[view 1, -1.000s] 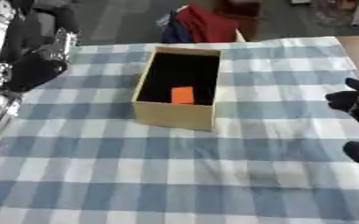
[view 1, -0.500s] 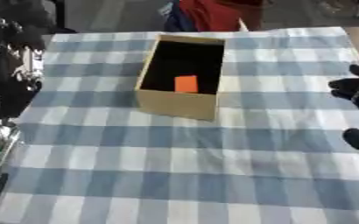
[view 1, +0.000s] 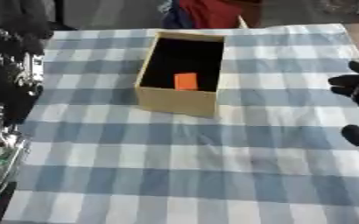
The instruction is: Pick up objects on the table and place them in the box.
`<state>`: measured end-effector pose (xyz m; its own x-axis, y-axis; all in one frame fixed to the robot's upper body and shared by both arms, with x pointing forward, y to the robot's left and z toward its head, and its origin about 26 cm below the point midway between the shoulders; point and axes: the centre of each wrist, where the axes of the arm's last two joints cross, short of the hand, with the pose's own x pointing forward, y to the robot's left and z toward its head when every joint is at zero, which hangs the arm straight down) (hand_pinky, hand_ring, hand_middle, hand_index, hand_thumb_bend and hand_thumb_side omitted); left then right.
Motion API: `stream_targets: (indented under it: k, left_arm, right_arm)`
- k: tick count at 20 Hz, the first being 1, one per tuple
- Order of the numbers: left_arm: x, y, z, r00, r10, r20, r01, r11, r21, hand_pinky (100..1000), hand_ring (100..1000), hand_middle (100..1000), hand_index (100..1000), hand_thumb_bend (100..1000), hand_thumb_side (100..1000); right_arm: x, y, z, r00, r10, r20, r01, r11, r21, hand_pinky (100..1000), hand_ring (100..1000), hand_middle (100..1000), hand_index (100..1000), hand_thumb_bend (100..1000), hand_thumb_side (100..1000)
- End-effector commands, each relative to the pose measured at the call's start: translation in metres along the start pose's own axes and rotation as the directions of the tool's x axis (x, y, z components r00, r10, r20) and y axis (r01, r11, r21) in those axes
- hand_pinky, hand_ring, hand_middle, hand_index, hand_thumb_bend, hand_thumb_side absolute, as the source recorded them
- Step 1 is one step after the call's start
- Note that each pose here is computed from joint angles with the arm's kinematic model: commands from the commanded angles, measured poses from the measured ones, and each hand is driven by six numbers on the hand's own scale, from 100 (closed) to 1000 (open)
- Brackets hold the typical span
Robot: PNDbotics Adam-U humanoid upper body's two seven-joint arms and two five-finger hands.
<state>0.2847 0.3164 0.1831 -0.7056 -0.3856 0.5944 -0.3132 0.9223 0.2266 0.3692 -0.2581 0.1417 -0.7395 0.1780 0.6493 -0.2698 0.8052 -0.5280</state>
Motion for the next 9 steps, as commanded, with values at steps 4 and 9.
stream_targets:
  k: [4, 9]
  left_arm:
    - [0.0046, 0.0023, -0.0013, 1.0, 0.001, 0.006, -0.001, 1.0, 0.003, 924, 714, 667, 802, 100, 578]
    - [0.0045, 0.0015, -0.001, 1.0, 0.005, 0.005, -0.005, 1.0, 0.003, 924, 714, 667, 801, 100, 576]
  right_arm:
    - [0.0093, -0.0082, -0.005, 0.999, 0.033, 0.028, -0.033, 0.999, -0.009, 871, 874, 776, 1000, 651, 540]
    - [0.0102, -0.0083, -0.0051, 0.999, 0.037, 0.029, -0.036, 0.999, -0.013, 870, 875, 776, 1000, 652, 541]
